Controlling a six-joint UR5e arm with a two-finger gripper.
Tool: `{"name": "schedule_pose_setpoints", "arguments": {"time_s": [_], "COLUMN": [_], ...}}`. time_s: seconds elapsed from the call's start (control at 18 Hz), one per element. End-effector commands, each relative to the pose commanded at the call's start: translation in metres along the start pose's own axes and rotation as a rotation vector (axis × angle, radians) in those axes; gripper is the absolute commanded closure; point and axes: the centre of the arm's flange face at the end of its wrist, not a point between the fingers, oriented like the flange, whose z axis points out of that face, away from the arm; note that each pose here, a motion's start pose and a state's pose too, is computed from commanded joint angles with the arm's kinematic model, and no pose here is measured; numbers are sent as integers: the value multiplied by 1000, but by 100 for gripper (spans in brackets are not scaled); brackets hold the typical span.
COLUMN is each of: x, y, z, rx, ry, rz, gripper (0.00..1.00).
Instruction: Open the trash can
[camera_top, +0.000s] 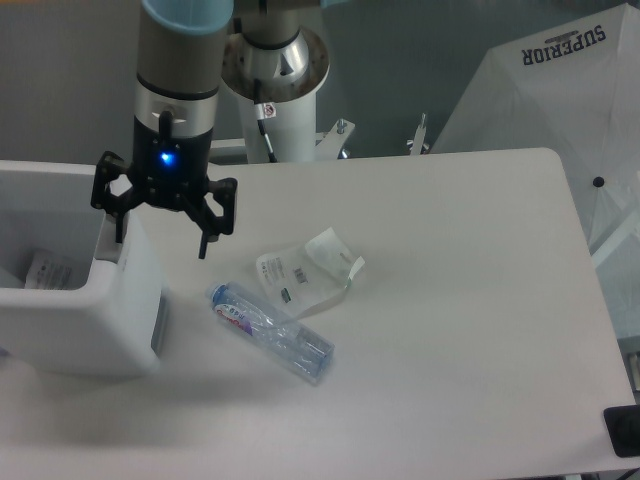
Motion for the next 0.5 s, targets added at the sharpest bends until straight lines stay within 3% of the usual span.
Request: {"name": "schedule_pose_setpoints", "arguments": {"time_s": [0.11, 0.5], "x": [-34, -150], "y": [-4, 11], "z": [3, 58], "rx": [8, -128], "ry": [-27, -155], "rz": [-38, -3], "gripper": [0, 0]}}
